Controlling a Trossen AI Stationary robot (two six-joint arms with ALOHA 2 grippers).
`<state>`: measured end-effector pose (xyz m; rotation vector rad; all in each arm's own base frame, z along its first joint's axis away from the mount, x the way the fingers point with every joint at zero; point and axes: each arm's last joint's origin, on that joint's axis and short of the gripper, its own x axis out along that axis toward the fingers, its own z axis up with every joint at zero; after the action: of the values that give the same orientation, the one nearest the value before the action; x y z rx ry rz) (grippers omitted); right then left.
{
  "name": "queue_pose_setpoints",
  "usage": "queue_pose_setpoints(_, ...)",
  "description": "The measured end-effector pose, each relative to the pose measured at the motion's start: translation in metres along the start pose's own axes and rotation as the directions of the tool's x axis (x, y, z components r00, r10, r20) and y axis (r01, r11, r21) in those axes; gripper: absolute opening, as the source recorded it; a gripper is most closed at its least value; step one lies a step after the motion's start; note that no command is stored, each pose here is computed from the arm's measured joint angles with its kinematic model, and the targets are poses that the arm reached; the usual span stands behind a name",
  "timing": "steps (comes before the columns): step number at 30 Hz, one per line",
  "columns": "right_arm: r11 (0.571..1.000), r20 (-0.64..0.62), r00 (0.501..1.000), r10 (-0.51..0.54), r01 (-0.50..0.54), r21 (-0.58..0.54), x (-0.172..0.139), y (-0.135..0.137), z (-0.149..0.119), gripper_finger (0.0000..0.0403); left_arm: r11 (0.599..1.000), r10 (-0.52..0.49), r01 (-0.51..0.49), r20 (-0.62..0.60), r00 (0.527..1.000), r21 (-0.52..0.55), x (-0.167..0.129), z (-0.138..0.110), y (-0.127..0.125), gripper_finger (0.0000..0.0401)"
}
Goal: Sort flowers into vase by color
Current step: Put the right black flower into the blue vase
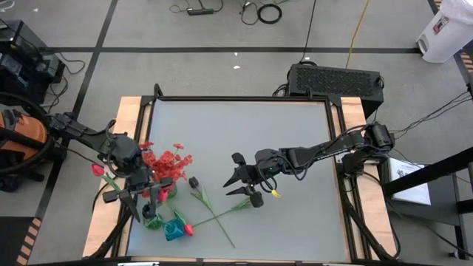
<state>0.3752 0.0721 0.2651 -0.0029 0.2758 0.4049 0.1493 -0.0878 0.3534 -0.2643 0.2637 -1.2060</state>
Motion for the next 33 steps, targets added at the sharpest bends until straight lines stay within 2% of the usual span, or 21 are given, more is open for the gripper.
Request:
queue_pose_setpoints(7,1.000,0.002,1.000,0.000,0.000,0.000,0.000,0.000,0.000,0.0123,0.982,0.147,-0.155,-0.083,0.986,-0.106,-0.008,-0.013,0.001,0.0187)
queue_pose_setpoints(15,1.000,0.004,1.000,0.000,0.000,-0.002,0.000,0.000,0.000,0.0123,0.981,0.146,-0.153,-0.069,0.987,-0.119,-0.010,-0.007,-0.002,0.0187)
queue_pose_setpoints(22,1.000,0.004,1.000,0.000,0.000,-0.002,0.000,0.000,0.000,0.0123,0.991,0.136,-0.137,-0.037,0.990,-0.003,-0.016,0.007,-0.014,0.0187)
queue_pose_setpoints(26,1.000,0.004,1.000,0.000,0.000,-0.001,0.000,0.000,0.000,0.0123,0.988,0.146,-0.150,-0.086,0.986,-0.046,-0.017,0.002,-0.013,0.0187)
queue_pose_setpoints(30,1.000,0.004,1.000,0.000,0.000,-0.002,0.000,0.000,0.000,0.0123,0.969,0.203,-0.223,-0.166,0.965,-0.110,-0.017,-0.008,-0.009,0.0187)
queue_pose_setpoints(33,1.000,0.004,1.000,0.000,0.000,-0.004,0.000,0.000,0.000,0.0123,0.962,0.208,-0.236,-0.193,0.959,-0.136,-0.017,-0.011,-0.008,0.0187)
